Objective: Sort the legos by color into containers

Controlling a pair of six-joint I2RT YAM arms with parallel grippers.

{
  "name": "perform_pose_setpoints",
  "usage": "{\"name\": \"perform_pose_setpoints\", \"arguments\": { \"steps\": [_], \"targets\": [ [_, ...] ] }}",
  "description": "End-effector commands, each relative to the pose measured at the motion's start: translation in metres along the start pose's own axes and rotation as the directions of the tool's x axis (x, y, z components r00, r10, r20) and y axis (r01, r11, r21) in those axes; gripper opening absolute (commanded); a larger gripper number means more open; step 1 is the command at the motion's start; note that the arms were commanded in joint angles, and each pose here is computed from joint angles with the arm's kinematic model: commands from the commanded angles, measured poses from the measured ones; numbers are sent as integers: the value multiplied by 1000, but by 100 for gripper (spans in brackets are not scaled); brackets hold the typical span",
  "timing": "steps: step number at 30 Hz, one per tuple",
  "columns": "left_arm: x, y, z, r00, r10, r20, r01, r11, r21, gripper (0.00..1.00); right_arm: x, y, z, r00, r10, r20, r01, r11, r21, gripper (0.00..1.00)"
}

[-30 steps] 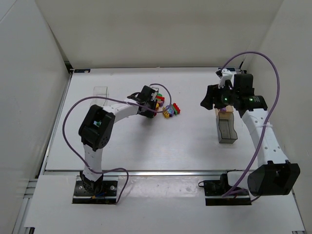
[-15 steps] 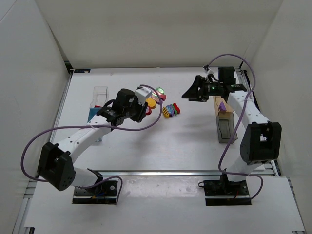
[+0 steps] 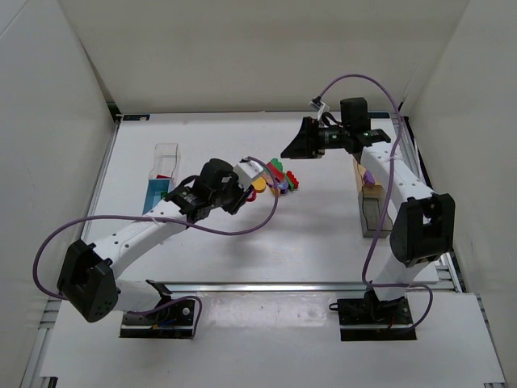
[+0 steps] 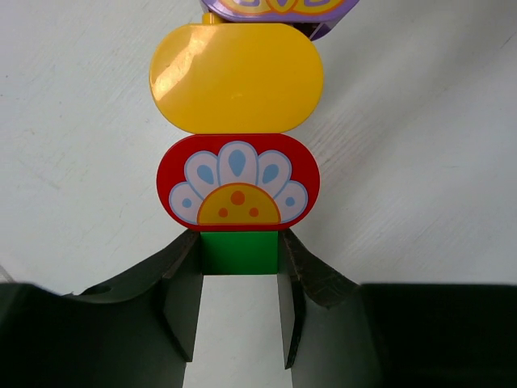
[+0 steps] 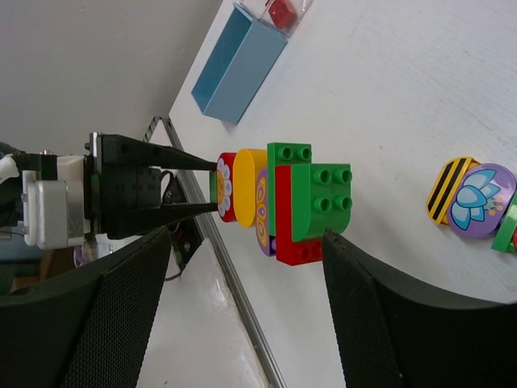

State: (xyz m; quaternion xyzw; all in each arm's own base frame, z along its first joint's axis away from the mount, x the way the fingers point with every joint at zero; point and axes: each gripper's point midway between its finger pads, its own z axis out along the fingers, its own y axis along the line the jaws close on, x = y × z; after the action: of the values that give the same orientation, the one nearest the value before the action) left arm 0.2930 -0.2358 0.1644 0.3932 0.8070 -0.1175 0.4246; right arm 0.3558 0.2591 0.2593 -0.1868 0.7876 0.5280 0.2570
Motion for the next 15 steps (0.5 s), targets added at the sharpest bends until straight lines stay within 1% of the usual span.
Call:
{"name": "perform_pose_setpoints", "arguments": {
  "steps": [1, 5, 9, 15],
  "targets": [
    [-27, 9, -14, 996, 24, 91, -21, 999, -41, 10, -2, -3, 4, 999, -44, -8, 44, 999, -3, 79],
    [-33, 10, -13, 994, 25, 102, -21, 999, -44, 10, 7, -15, 6, 999, -40, -29, 41, 999, 30, 80],
    [-38, 9, -16, 992, 31, 118, -27, 999, -36, 10, 11, -21, 7, 999, -35, -37, 36, 999, 24, 81],
    [-45, 5, -24, 987, 34, 154, -32, 999, -15, 10, 4, -10, 9, 999, -2, -36, -2, 994, -113, 80]
  ]
}}
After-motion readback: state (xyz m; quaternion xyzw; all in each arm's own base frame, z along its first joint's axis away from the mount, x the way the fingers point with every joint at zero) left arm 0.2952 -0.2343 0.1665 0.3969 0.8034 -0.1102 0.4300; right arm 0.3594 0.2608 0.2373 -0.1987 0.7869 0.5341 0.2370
